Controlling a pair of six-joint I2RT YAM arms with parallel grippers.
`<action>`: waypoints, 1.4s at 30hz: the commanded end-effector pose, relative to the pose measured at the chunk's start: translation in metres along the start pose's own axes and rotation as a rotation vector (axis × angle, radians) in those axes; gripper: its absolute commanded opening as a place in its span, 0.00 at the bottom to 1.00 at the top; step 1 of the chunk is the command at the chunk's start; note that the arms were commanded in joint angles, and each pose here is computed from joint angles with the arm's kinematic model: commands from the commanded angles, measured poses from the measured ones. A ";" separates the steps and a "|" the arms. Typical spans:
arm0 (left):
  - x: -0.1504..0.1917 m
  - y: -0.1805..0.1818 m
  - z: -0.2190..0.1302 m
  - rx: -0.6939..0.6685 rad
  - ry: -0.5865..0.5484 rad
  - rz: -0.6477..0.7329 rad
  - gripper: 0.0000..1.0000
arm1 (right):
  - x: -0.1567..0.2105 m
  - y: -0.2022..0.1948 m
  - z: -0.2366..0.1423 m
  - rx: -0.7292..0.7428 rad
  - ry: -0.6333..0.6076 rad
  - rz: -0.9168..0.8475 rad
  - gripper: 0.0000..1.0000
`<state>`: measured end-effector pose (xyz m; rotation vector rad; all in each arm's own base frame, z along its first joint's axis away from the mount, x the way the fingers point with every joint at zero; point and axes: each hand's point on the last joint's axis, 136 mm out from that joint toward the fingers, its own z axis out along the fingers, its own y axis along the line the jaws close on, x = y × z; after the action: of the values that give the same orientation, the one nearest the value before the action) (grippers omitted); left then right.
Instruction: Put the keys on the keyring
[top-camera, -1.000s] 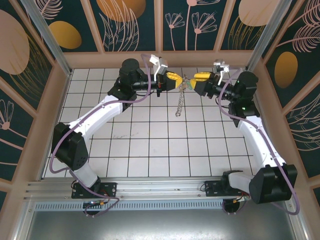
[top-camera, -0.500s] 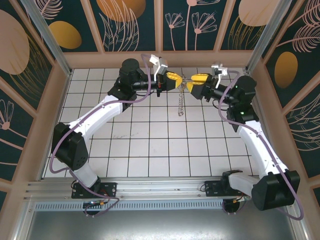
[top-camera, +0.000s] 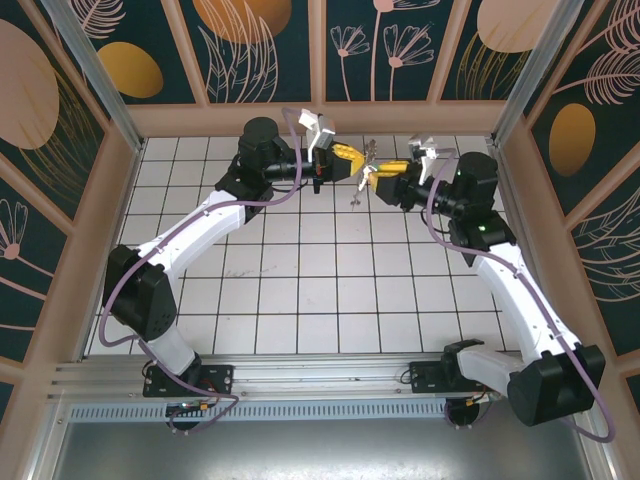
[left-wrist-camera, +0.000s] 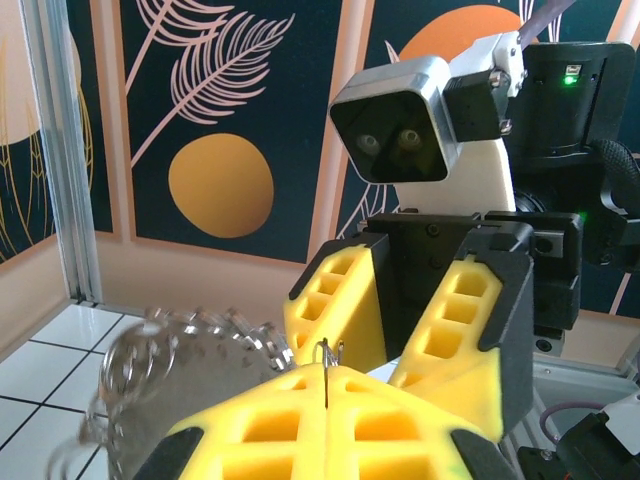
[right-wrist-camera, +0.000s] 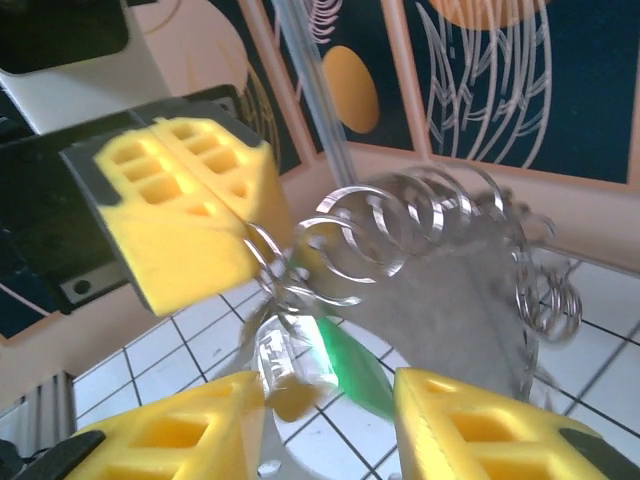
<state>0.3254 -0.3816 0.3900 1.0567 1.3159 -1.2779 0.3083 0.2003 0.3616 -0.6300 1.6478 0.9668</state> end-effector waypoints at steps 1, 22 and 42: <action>-0.028 -0.016 -0.005 0.021 -0.064 0.075 0.00 | -0.014 -0.004 -0.017 0.062 -0.031 -0.049 0.39; -0.029 -0.017 -0.005 0.034 -0.072 0.066 0.00 | -0.052 0.011 -0.022 -0.137 -0.219 -0.042 0.53; -0.036 -0.020 -0.004 0.066 -0.120 0.027 0.00 | -0.046 0.024 -0.009 -0.297 -0.321 0.005 0.53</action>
<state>0.3221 -0.3805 0.4085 1.0126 1.2652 -1.3351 0.3069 0.1978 0.4043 -0.5907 1.3109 1.2470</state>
